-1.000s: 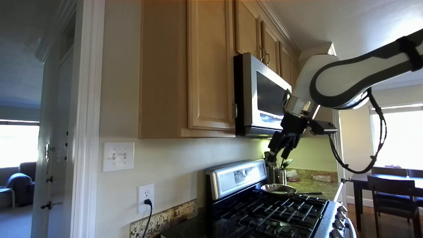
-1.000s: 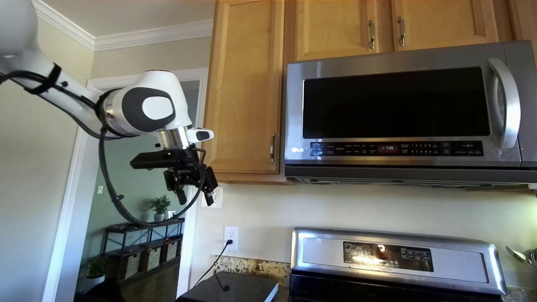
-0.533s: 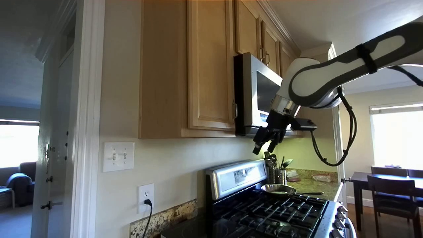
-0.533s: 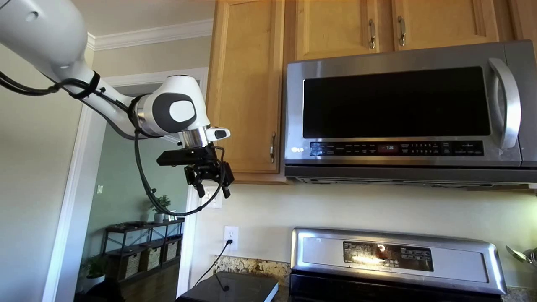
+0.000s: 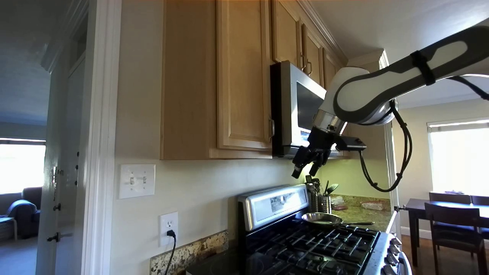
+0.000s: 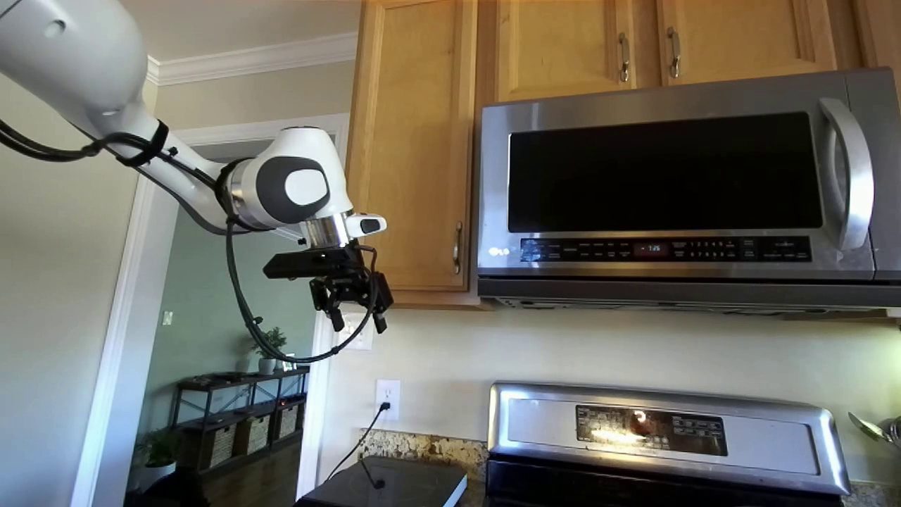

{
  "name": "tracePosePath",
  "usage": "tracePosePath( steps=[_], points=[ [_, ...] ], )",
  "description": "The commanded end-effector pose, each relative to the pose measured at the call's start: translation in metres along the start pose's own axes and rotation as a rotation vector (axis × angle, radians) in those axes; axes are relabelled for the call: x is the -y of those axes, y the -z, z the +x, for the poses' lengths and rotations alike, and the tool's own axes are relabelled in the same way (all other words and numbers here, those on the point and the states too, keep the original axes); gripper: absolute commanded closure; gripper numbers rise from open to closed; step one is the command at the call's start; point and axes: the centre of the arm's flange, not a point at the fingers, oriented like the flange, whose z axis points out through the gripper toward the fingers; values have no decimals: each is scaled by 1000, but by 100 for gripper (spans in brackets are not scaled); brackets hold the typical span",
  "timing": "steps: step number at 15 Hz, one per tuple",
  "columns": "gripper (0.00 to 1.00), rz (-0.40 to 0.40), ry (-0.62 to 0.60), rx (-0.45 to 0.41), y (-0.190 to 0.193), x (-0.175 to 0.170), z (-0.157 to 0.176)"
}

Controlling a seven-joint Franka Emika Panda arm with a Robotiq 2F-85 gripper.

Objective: Open the top left cupboard door

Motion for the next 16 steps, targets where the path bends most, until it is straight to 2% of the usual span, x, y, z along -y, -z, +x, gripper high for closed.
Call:
tracePosePath(
  steps=[1, 5, 12, 16],
  points=[
    [0, -27, -48, -41, -2, -17, 29],
    [0, -55, -80, -120, 12, -45, 70],
    [0, -90, -67, -344, 48, -63, 129],
    [0, -114, -49, -406, 53, -74, 161]
  ],
)
